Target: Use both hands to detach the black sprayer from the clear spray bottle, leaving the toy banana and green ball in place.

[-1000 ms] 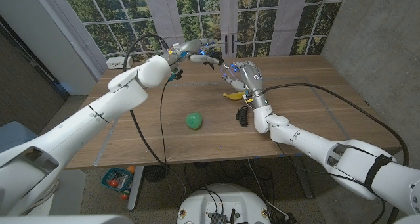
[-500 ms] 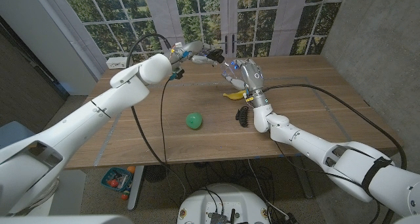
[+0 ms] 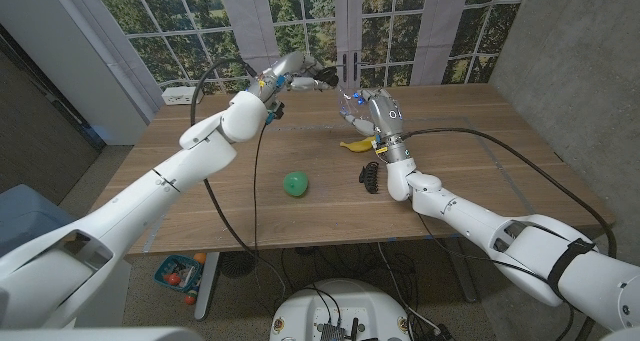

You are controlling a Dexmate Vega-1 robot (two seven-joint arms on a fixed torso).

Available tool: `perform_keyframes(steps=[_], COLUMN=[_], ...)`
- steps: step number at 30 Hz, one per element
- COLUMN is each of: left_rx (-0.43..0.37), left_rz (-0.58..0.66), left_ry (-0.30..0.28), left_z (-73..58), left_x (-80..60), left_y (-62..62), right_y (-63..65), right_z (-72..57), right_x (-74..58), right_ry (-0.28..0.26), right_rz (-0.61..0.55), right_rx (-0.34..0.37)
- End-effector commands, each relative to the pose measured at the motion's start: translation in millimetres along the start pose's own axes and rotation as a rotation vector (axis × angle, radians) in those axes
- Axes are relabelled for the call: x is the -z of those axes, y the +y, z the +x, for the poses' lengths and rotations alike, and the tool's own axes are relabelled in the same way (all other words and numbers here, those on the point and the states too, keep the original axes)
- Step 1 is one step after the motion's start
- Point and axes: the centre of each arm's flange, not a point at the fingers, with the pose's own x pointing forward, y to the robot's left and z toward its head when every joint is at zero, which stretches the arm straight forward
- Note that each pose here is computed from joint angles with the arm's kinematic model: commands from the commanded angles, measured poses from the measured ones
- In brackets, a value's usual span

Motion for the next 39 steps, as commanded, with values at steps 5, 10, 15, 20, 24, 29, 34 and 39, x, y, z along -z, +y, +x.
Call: perform_keyframes(steps=[5,10,15,20,24,29,34,39], left_rx=[-0.208,-0.319,-0.414,-0.481,-0.524,-0.540,-0.552,-0.553], left_rz=[0.007,0.001,-0.005,-0.012,-0.005,0.024,0.081,0.123], left_ry=[-0.021,-0.029,-0.028,-0.033,-0.022,-0.004,0.014,0.040], left_z=[-14.7,-23.0,-31.7,-39.1,-46.3,-54.2,-63.0,-71.3], left_x=[-6.9,-7.2,-6.8,-6.6,-6.5,-6.1,-7.7,-8.2], left_y=[8.1,13.0,18.2,20.6,23.0,22.6,19.2,15.4], right_y=[3.4,2.9,2.9,2.7,2.6,1.4,-1.2,-4.5], right_z=[-1.7,-1.8,-2.3,-3.0,-4.2,-7.1,-11.3,-15.5], right_x=[9.9,16.9,23.1,26.2,30.8,36.8,41.8,45.7], right_ry=[0.043,0.100,0.149,0.179,0.218,0.262,0.299,0.322], right_rz=[0.024,0.083,0.132,0.160,0.178,0.192,0.189,0.186], right_rx=[-0.017,-0.038,-0.059,-0.074,-0.089,-0.099,-0.112,-0.114])
